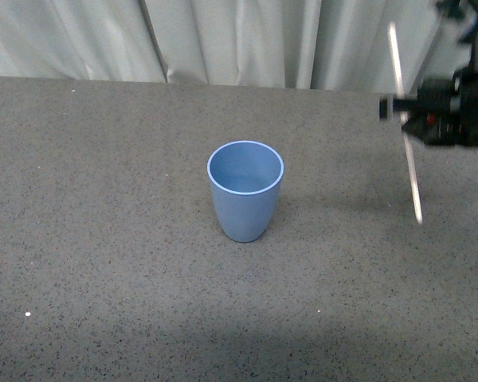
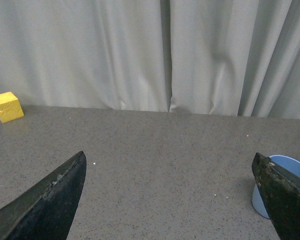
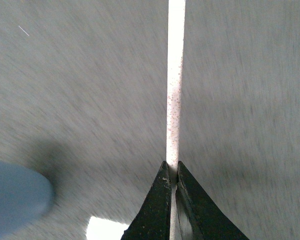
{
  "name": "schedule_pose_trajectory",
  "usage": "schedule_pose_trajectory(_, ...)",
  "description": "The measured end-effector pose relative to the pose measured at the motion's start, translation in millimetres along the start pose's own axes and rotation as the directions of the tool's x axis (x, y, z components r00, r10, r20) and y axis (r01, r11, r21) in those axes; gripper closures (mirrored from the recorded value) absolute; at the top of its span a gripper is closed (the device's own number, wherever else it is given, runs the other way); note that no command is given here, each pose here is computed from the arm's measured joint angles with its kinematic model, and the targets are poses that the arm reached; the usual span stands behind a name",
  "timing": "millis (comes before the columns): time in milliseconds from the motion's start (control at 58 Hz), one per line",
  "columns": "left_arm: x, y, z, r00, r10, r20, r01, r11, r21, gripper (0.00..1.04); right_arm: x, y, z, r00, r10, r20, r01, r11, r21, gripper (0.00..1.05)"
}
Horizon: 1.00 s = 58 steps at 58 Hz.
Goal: Transfer chopsticks to blue cup
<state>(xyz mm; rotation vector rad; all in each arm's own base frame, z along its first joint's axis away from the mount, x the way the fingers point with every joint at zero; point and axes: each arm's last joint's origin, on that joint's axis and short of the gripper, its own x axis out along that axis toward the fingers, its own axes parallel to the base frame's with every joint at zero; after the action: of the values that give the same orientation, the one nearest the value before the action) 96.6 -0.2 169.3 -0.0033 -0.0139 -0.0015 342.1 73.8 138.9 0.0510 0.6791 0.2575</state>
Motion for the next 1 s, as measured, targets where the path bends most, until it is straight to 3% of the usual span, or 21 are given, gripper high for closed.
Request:
schedule_pose_trajectory(103, 0.0, 0.0, 0.0, 1.000, 0.000, 0.000, 0.000, 1.000, 0.000, 0.07, -27.0, 21.5, 20.4, 0.959, 0.138, 0.247, -0.127, 0.990, -0.060, 1.04)
schedule_pose_trajectory(172, 0.0, 0.0, 0.0, 1.000, 0.000, 0.000, 0.000, 1.000, 0.000, 0.07, -39.9, 40.3, 28.7, 0.885, 0.249, 0.394, -0.210, 0.968, -0.140, 1.04)
schedule_pose_trajectory(259, 0.0, 0.0, 0.0, 1.000, 0.000, 0.000, 0.000, 1.000, 0.000, 0.07, -40.9, 65.8, 26.6, 0.805, 0.367, 0.466, -0.274, 0.927, -0.257, 1.04)
schedule_pose_trajectory(310, 0.0, 0.0, 0.0, 1.000, 0.000, 0.000, 0.000, 1.000, 0.000, 0.07, -36.9, 78.0, 20.6, 0.787, 0.424, 0.448, -0.313, 0.900, -0.303, 1.04)
schedule_pose_trajectory(707, 0.0, 0.0, 0.0, 1.000, 0.000, 0.000, 0.000, 1.000, 0.000, 0.07, -8.9, 103.4, -10.1, 0.779, 0.482, 0.401, -0.351, 0.865, -0.359, 1.04)
schedule_pose_trajectory(1000, 0.0, 0.0, 0.0, 1.000, 0.000, 0.000, 0.000, 1.000, 0.000, 0.07, -3.1, 105.9, -13.7, 0.789, 0.474, 0.392, -0.340, 0.867, -0.365, 1.01)
